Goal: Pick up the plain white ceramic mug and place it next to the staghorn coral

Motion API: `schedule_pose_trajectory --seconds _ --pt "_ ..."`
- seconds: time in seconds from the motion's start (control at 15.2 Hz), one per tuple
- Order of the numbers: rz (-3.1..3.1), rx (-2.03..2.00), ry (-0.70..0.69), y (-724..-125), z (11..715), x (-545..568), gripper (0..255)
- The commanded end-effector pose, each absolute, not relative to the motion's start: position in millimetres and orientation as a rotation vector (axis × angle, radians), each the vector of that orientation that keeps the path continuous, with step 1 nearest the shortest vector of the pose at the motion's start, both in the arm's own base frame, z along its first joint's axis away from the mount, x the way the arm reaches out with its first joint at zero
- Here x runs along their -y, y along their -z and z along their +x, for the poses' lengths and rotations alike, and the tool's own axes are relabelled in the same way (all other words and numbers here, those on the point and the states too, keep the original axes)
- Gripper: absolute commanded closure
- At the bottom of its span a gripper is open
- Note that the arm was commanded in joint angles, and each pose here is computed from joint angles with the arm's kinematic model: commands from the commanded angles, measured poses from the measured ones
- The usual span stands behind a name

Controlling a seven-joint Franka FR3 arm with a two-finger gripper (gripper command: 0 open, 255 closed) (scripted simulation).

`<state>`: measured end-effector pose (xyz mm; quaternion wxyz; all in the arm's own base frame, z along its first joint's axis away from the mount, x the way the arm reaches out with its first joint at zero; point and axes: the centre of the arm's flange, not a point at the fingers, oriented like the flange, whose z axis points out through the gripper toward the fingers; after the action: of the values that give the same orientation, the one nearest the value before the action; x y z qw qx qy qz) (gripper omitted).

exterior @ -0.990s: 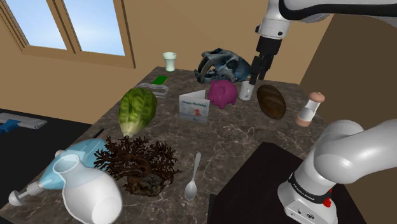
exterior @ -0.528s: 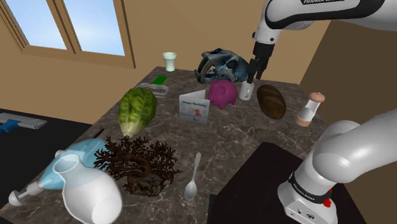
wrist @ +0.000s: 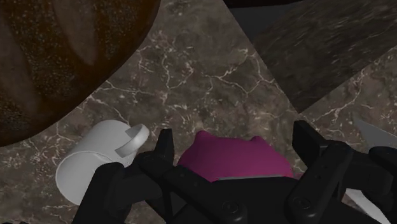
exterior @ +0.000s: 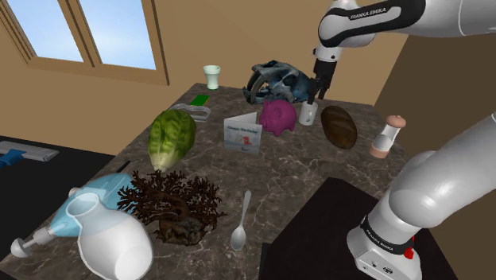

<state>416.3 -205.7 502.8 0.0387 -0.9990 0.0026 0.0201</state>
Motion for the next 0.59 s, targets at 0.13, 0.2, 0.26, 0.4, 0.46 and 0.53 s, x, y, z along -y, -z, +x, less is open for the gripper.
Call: schedule_pose_trajectory --seconds 0.13,0.2,0.26,0.4,0.46,0.53 --pt "-3.076 -0.033 -0.074 -479.8 440.4 252.1 0" --pt "-3.078 -0.039 -0.078 -474.6 445.5 262.8 0" --pt "-3.081 -0.046 -0.081 -469.4 450.5 273.6 0" --pt "-3.086 -0.059 -0.087 -459.0 460.4 295.2 0" --pt "-3.088 -0.065 -0.09 -453.9 465.3 306.1 0" --pt "-3.091 -0.072 -0.094 -448.7 470.1 317.0 0"
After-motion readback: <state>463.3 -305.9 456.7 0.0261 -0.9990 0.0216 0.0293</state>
